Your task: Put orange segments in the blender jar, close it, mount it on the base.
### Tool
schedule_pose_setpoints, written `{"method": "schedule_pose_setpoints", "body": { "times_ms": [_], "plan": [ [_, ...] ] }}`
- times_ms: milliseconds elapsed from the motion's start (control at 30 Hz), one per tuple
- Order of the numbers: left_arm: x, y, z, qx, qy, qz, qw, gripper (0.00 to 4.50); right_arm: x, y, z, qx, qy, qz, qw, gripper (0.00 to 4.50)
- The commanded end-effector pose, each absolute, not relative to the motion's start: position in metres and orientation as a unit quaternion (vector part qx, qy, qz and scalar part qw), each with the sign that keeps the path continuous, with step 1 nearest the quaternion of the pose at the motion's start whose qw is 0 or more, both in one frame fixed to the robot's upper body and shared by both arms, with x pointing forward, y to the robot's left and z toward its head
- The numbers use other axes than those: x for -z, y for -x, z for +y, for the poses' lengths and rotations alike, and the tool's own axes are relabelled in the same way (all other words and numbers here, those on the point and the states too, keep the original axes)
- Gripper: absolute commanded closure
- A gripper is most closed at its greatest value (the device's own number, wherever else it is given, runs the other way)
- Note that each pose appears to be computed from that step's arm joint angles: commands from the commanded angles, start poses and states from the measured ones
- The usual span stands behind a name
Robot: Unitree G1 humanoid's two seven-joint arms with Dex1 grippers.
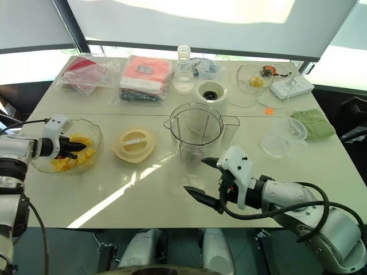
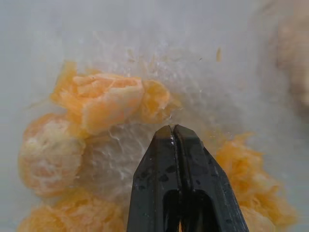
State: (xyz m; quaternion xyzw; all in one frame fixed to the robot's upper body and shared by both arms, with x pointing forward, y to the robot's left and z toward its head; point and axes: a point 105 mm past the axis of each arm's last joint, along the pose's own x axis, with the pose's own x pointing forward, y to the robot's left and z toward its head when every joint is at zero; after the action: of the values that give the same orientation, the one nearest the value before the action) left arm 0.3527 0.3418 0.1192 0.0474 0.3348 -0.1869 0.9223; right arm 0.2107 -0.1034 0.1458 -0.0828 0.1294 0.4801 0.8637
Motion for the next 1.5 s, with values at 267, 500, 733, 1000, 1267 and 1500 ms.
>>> {"method": "schedule_pose_setpoints", "body": {
  "times_ms": [267,500,733,1000,1267,1500],
  "plan": [
    [-0.221,-0.338,0.346,0.275,-0.044,0.208,0.938,4.45,-0.138,-0.213,-0.104,-0.482,0.083,0.123,0.864,0.00],
    [-0.196,-0.333,0.353,0.267,-0.094,0.262,0.923,4.21,-0.137,-0.213,-0.105,-0.479,0.083,0.122,0.865,0.00],
    [-0.150,-0.338,0.348,0.234,-0.107,0.325,0.910,0.97,-0.135,-0.213,-0.106,-0.476,0.084,0.121,0.867,0.00],
    [-0.117,-0.331,0.352,0.217,-0.139,0.387,0.885,0.97,-0.134,-0.212,-0.106,-0.471,0.084,0.123,0.869,0.00],
    [-0.092,-0.332,0.351,0.197,-0.147,0.419,0.874,0.97,-0.132,-0.212,-0.104,-0.468,0.083,0.121,0.871,0.00],
    [-0.069,-0.339,0.347,0.180,-0.147,0.441,0.867,0.97,-0.133,-0.217,-0.105,-0.461,0.090,0.116,0.875,0.00]
  ]
}}
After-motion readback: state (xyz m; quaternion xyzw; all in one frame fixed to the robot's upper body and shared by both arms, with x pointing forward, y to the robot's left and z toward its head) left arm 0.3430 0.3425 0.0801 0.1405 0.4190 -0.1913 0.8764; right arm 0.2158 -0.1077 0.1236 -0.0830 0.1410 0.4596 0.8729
